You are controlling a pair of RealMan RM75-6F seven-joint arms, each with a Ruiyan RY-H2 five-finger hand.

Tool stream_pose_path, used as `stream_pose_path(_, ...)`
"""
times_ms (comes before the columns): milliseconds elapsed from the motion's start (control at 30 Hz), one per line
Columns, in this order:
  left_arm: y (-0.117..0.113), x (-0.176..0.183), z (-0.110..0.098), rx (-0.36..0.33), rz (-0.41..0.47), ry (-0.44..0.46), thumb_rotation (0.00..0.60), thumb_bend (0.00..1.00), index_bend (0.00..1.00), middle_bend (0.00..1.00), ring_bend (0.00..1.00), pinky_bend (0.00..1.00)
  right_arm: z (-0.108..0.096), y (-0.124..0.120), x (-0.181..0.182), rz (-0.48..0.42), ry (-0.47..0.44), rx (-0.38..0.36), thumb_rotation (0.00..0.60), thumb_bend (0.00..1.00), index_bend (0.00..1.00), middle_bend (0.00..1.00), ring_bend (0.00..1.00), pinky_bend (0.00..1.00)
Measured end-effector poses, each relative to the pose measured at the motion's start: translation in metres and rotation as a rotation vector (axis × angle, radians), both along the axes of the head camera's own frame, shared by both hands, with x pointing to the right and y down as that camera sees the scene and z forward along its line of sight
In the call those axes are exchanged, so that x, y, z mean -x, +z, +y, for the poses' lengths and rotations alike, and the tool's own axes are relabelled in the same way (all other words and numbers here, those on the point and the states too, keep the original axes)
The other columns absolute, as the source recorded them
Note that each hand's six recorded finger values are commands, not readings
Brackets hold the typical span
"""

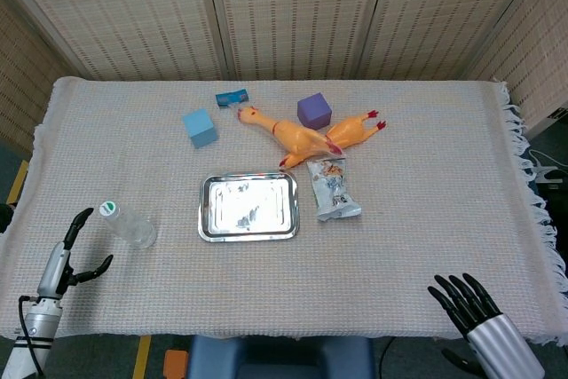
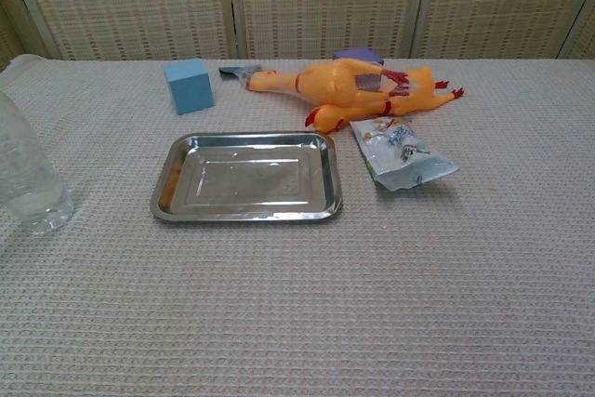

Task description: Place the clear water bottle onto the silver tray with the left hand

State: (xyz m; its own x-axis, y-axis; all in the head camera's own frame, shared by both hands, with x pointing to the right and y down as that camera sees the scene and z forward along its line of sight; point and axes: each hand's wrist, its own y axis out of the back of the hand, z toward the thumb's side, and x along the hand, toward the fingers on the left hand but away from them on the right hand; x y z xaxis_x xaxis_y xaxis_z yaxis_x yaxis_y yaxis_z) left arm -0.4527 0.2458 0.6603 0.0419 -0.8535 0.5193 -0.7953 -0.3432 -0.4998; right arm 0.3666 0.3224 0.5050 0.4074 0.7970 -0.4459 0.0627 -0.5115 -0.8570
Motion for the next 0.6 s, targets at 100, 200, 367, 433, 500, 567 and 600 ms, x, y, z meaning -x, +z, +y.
stream_pose_path(100,0.011,-0.005,-0.001,0.022,0.003,0.002,0.600,0.29,0.00,0.00,0.00,0.04,0.000,-0.002,-0.001,-0.004,0.001,-0.002,0.600,0.00,0.00,0.00,0.00,0.00)
stream_pose_path(200,0.019,-0.010,-0.004,0.027,0.004,0.007,0.600,0.28,0.00,0.00,0.00,0.04,0.000,0.000,-0.001,0.005,-0.003,0.004,0.600,0.00,0.00,0.00,0.00,0.00)
stream_pose_path(367,0.029,-0.019,-0.013,0.046,0.011,0.021,0.600,0.28,0.00,0.00,0.00,0.04,0.003,0.001,0.002,0.005,-0.012,0.015,0.600,0.00,0.00,0.00,0.00,0.00)
stream_pose_path(433,0.032,-0.025,-0.017,0.050,0.023,0.028,0.600,0.28,0.00,0.00,0.00,0.04,0.005,0.000,0.003,-0.003,-0.016,0.025,0.600,0.00,0.00,0.00,0.00,0.00)
stream_pose_path(500,0.034,-0.029,-0.019,0.054,0.032,0.032,0.600,0.28,0.00,0.00,0.00,0.04,0.005,0.000,0.003,-0.002,-0.018,0.028,0.600,0.00,0.00,0.00,0.00,0.00)
stream_pose_path(567,0.036,-0.034,-0.021,0.058,0.040,0.035,0.600,0.28,0.00,0.00,0.00,0.04,0.006,0.001,0.003,0.002,-0.019,0.031,0.600,0.00,0.00,0.00,0.00,0.00)
stream_pose_path(600,0.037,-0.036,-0.022,0.060,0.042,0.036,0.600,0.28,0.00,0.00,0.00,0.04,0.006,0.002,0.003,0.004,-0.019,0.033,0.600,0.00,0.00,0.00,0.00,0.00)
